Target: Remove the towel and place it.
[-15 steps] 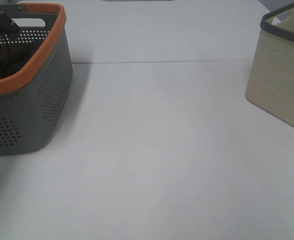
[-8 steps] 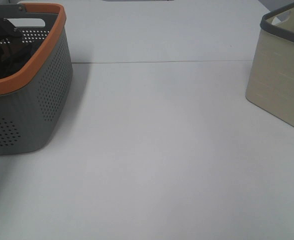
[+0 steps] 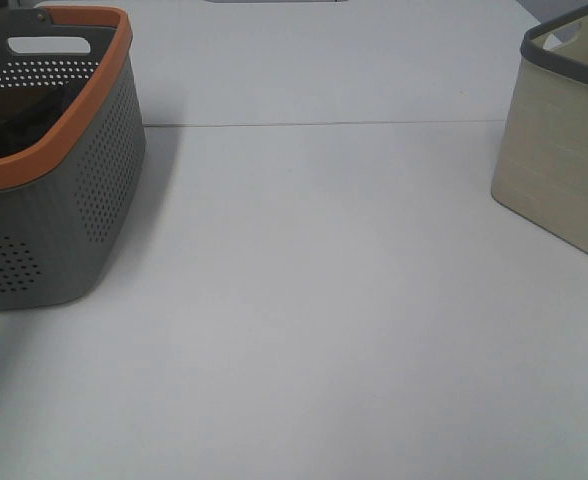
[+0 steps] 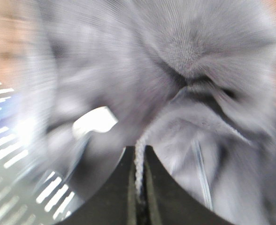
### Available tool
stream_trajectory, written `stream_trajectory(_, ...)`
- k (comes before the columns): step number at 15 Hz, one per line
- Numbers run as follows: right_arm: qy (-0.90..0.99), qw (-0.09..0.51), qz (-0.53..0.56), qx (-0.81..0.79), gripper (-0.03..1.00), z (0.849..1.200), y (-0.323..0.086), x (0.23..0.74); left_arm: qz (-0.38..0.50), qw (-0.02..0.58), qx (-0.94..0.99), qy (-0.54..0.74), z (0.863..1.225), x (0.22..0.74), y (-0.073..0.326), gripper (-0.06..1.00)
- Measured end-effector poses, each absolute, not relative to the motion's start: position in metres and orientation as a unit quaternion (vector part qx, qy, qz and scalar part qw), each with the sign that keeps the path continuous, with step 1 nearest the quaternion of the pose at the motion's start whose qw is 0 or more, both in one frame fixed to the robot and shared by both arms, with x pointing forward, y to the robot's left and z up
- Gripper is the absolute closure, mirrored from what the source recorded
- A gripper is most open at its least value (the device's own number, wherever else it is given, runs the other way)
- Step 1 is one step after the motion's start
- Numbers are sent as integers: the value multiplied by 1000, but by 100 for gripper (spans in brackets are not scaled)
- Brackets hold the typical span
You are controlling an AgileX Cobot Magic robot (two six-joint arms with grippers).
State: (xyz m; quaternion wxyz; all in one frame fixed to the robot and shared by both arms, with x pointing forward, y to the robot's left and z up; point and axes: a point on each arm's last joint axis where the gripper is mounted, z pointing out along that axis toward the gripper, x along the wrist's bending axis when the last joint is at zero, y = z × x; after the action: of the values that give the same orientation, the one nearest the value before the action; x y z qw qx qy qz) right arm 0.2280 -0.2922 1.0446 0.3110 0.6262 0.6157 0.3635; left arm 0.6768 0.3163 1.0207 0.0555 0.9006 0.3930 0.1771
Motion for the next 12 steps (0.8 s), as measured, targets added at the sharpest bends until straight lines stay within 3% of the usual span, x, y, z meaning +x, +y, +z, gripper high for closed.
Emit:
stream_trajectory(7,616,311,363,626,35,1045,-292,228,221,92,873,424,1122,619,313,94)
stream_trajectory(12,616,311,363,626,35,1045,-292,228,281,172,847,416,1202,579,304,94)
